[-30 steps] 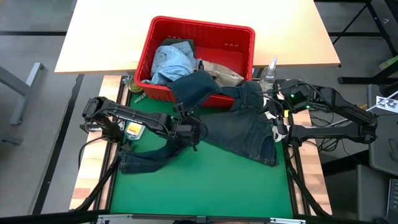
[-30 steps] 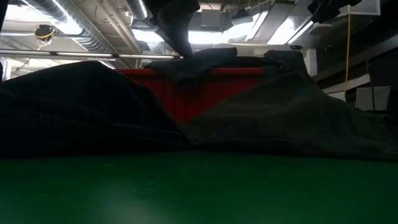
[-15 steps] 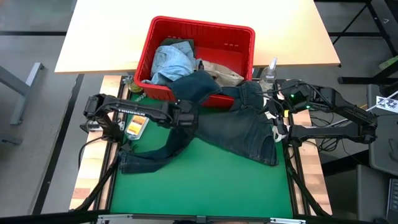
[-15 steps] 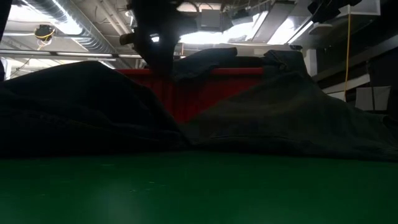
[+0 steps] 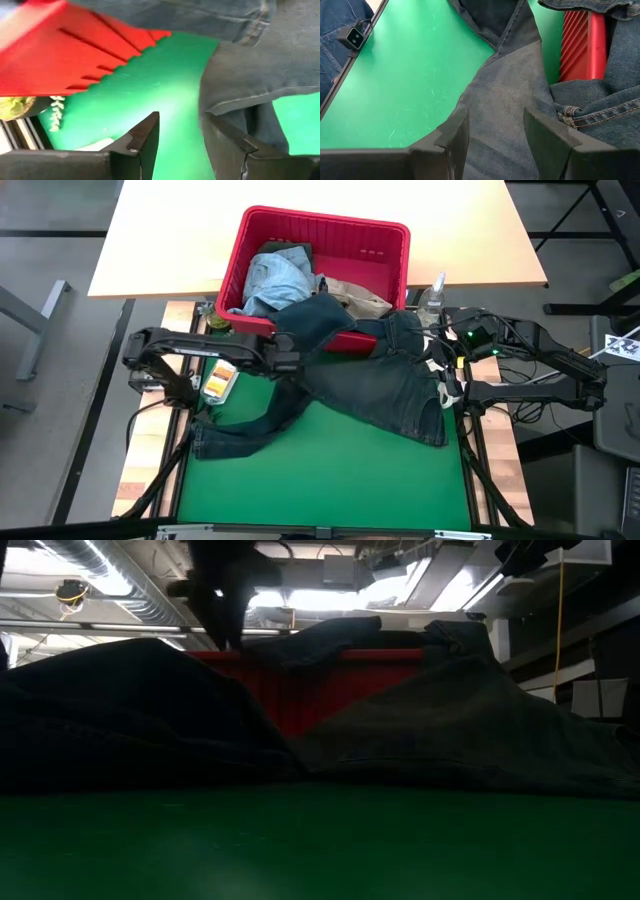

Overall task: Fold laundry
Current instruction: Fold the dark blue jeans

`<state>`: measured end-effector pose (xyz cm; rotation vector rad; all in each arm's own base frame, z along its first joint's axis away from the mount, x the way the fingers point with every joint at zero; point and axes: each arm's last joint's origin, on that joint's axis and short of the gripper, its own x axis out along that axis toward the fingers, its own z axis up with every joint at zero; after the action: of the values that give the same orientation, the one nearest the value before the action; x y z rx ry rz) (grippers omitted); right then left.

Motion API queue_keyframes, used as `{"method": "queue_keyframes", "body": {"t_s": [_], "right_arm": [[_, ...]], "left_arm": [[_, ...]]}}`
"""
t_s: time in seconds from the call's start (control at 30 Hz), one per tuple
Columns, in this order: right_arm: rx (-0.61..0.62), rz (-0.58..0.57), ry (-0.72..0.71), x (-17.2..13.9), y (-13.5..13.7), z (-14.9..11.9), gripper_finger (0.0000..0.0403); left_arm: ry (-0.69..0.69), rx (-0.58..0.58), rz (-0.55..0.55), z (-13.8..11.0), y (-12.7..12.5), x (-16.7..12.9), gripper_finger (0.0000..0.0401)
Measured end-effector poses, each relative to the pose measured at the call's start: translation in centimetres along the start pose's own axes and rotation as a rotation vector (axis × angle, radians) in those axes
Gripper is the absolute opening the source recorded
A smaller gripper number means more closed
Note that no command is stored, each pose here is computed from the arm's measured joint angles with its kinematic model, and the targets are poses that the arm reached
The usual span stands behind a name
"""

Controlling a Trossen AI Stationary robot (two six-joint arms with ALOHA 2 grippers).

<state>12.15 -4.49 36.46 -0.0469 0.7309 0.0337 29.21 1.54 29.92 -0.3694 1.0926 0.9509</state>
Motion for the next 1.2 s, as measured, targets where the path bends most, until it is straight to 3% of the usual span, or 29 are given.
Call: {"method": "queue_keyframes", "body": {"t_s": [0.13,0.33,0.43,0.67,0.87,1.03,1.2], "right_arm": [[0.000,0.000,0.000,0.0,0.0,0.0,0.0186],[0.000,0.000,0.000,0.0,0.0,0.0,0.0186],[0.000,0.000,-0.001,0.0,0.0,0.0,0.0186],[-0.001,-0.002,-0.001,0.0,0.0,0.0,0.0186],[-0.019,-0.003,-0.001,0.0,0.0,0.0,0.0186],[-0.029,-0.003,0.000,0.0,0.0,0.0,0.0186],[-0.029,-0.003,-0.001,0.0,0.0,0.0,0.0186]], "left_arm": [[-0.035,-0.084,-0.098,-2.3,1.8,0.8,0.0144],[-0.276,-0.339,-0.498,-5.1,1.7,4.8,0.0144],[-0.371,-0.412,-0.602,-5.8,1.6,6.6,0.0144],[-0.391,-0.554,-0.611,-6.2,2.3,8.6,0.0144],[-0.433,-0.551,-0.669,-5.3,2.4,8.3,0.0144],[-0.432,-0.597,-0.668,-5.0,2.7,8.5,0.0144],[-0.439,-0.569,-0.666,-4.9,2.7,8.5,0.0144]]}}
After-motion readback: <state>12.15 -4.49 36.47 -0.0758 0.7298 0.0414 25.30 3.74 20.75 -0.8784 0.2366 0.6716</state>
